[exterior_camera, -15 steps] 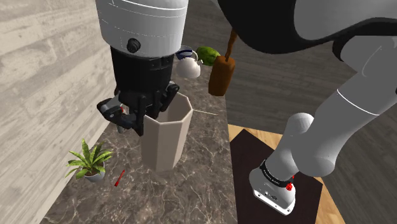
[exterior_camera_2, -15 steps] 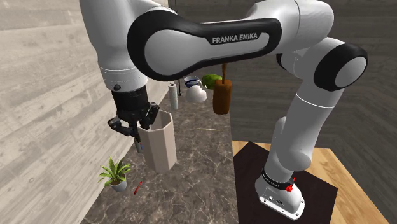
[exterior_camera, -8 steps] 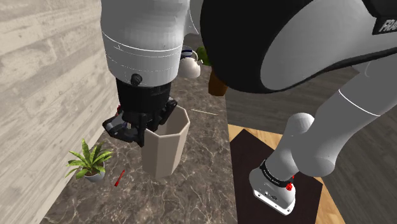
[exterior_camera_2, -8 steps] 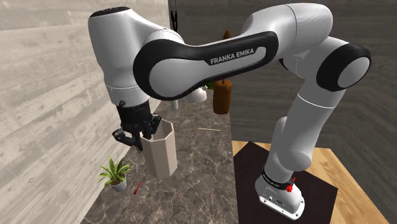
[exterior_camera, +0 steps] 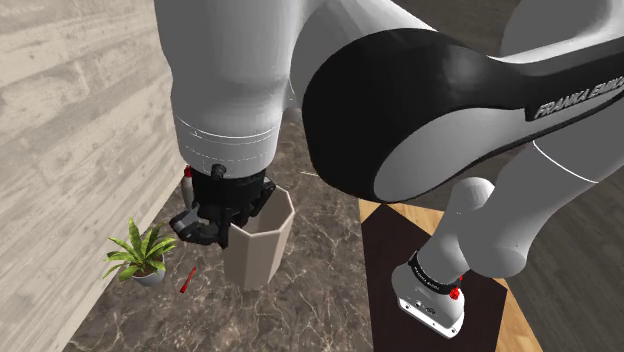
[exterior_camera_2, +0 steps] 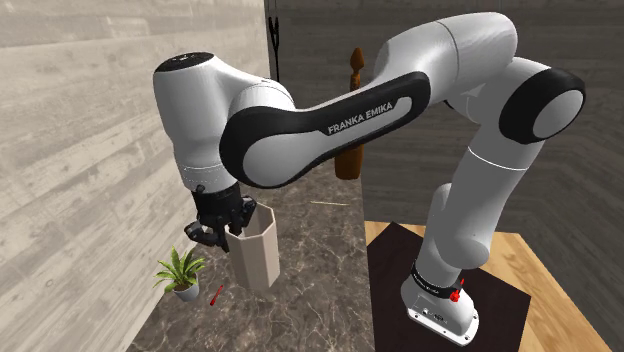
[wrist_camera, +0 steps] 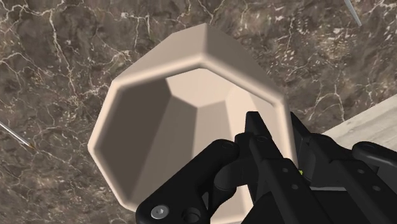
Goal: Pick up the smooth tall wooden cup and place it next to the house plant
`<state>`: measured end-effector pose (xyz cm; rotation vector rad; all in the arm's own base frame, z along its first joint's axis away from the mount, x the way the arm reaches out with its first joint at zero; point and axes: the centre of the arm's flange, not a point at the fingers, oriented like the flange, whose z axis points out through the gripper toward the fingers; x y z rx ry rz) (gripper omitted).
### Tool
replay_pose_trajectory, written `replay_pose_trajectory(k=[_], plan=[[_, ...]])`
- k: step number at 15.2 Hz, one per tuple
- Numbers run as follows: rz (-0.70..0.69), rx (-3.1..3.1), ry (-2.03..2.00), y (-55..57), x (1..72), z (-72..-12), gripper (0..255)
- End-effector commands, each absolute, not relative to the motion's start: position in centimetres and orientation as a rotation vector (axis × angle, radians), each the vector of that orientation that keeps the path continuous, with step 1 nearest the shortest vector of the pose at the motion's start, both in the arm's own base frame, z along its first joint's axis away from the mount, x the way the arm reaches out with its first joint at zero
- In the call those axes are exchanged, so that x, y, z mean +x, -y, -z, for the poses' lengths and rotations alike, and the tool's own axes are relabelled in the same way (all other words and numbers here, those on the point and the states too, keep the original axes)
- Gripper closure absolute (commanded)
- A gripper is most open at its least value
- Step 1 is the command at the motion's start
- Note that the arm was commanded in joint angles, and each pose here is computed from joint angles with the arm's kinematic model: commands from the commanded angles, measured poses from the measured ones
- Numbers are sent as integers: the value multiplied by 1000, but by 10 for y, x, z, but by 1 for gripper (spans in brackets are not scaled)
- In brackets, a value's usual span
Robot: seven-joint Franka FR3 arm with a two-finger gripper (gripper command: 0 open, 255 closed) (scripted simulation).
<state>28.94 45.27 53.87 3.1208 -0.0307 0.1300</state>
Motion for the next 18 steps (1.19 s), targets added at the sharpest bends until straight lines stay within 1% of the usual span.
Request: replay_pose_trajectory(k=[1, 18], plan=[[-131, 3122, 31, -453, 289, -529, 255], [-131, 3122, 31, -453, 289, -439, 255]])
